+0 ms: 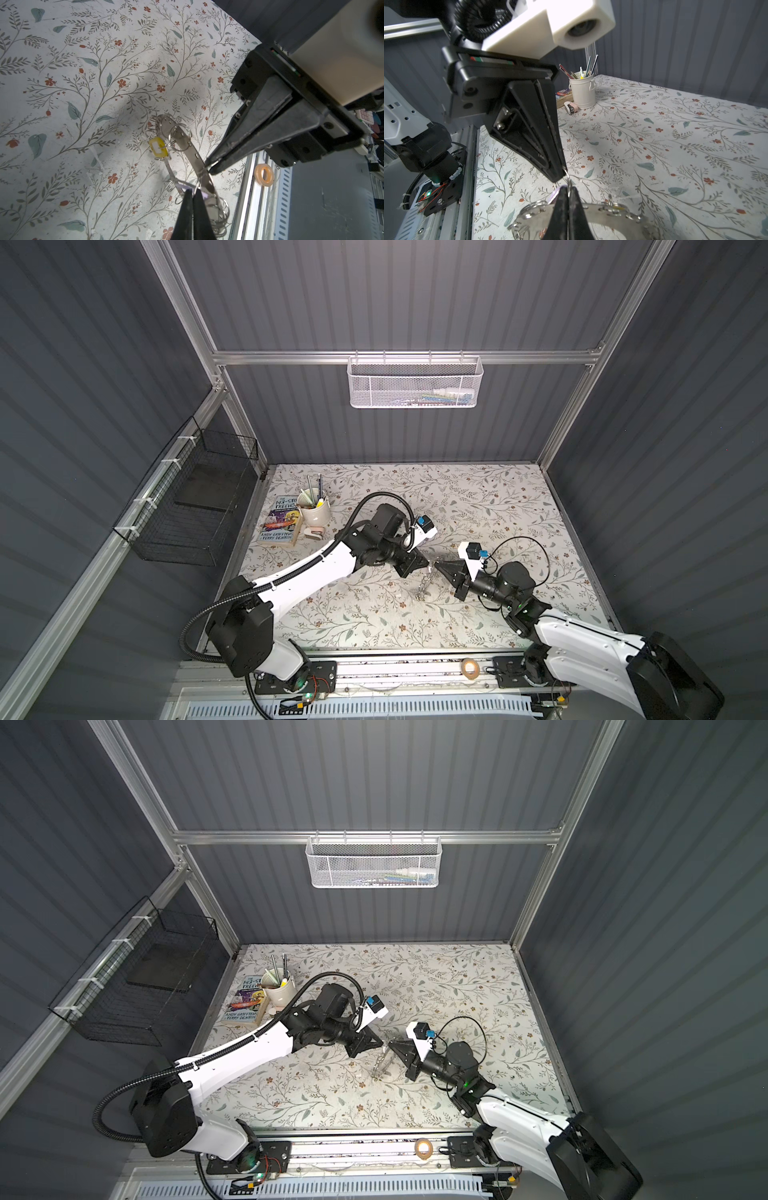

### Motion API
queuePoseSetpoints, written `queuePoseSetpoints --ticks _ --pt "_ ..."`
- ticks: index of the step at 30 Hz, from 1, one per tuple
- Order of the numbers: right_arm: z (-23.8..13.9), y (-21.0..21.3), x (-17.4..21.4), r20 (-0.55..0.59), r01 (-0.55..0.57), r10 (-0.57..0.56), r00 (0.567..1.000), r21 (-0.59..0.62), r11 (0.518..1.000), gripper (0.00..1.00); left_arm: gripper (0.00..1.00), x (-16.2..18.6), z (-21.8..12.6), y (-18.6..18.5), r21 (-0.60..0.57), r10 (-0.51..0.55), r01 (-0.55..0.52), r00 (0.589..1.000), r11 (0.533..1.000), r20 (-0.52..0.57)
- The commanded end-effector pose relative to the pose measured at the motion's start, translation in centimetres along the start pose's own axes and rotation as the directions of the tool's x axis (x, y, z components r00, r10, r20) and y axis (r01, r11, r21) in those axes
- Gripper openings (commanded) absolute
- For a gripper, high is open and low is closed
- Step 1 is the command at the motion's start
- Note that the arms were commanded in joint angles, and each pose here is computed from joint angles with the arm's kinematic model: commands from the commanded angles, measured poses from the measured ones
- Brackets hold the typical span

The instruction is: Put the keys on the keyring

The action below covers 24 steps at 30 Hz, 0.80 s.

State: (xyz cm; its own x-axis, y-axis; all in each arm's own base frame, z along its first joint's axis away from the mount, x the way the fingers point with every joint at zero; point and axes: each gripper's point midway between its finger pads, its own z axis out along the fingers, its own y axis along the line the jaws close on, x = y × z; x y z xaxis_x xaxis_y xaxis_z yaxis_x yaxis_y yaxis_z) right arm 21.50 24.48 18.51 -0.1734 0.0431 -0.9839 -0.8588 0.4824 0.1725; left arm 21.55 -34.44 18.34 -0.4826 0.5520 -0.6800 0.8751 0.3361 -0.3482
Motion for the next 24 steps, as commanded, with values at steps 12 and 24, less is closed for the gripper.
queuePoseSetpoints --ticks 12,24 --pt "-0.2 2.6 -7.5 0.241 0.115 -0.088 0.966 -0.098 0.989 0.00 0.04 2.1 -0.1 0.4 -0.016 -0.110 0.109 0.990 0.994 -0.092" --pt "0.0 3.0 -8.6 0.268 0.116 -0.079 0.960 -0.125 0.985 0.00 0.18 2.7 1.1 0.9 -0.005 -0.138 0.138 0.981 0.990 -0.136"
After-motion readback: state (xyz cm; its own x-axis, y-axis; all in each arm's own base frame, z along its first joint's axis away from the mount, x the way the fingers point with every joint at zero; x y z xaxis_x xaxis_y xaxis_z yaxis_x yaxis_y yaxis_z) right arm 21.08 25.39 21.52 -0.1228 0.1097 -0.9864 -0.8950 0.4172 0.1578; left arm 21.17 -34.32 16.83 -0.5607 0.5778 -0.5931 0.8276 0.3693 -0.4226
